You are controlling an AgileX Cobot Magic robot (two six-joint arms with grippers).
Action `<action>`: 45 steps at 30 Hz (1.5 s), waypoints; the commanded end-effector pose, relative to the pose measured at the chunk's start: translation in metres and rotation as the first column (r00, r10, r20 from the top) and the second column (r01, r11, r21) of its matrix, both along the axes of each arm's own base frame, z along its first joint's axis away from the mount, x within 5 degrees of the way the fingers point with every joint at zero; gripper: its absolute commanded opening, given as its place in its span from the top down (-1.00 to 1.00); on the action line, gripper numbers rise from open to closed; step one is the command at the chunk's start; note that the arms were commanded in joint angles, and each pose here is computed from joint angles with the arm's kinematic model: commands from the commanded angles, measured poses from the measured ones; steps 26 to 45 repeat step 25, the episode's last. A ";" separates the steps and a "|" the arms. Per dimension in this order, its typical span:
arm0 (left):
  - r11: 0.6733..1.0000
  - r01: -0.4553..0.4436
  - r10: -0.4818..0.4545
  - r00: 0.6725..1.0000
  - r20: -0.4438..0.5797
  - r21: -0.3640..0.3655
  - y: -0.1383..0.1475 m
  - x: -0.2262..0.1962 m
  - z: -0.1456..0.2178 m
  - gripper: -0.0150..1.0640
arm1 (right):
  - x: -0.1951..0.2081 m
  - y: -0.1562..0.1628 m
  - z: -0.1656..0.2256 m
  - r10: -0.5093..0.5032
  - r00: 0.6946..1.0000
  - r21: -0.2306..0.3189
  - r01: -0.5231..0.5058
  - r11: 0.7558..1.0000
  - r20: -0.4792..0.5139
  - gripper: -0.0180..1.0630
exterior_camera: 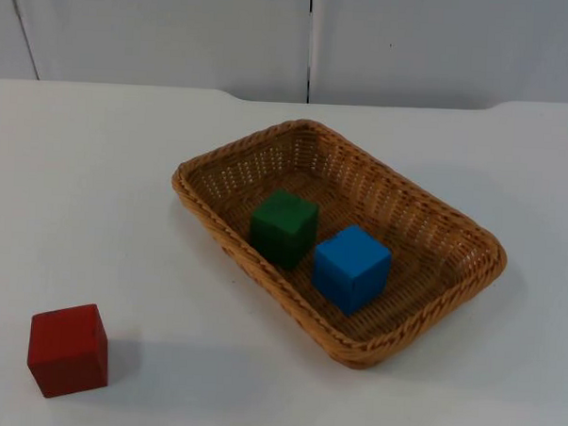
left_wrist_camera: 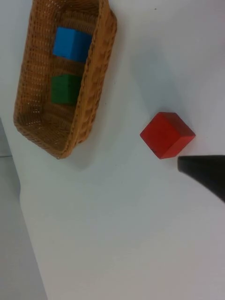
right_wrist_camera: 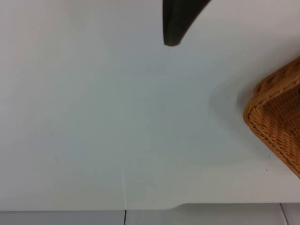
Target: Pick up one cube with each hand and place exactly two cubes into the same basket, leaving the remaining cube outside.
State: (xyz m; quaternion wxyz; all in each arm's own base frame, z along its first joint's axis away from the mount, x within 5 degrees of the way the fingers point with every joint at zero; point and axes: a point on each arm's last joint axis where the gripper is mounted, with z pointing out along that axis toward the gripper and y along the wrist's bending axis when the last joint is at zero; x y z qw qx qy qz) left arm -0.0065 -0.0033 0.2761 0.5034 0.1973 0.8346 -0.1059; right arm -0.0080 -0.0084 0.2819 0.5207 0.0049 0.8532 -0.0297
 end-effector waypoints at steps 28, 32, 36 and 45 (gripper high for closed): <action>0.913 -0.407 0.407 0.914 -0.002 -0.005 -0.002 0.002 -0.001 -0.97 | 0.001 0.000 -0.002 -0.002 1.000 -0.004 0.002 1.000 0.002 -0.98; 0.913 -0.407 0.407 0.914 -0.002 -0.005 -0.002 0.002 -0.001 -0.97 | 0.001 0.000 -0.002 -0.002 1.000 -0.004 0.002 1.000 0.002 -0.98; 0.913 -0.407 0.407 0.914 -0.002 -0.005 -0.002 0.002 -0.001 -0.97 | 0.001 0.000 -0.002 -0.002 1.000 -0.004 0.002 1.000 0.002 -0.98; 0.913 -0.407 0.407 0.914 -0.002 -0.005 -0.002 0.002 -0.001 -0.97 | 0.001 0.000 -0.002 -0.002 1.000 -0.004 0.002 1.000 0.002 -0.98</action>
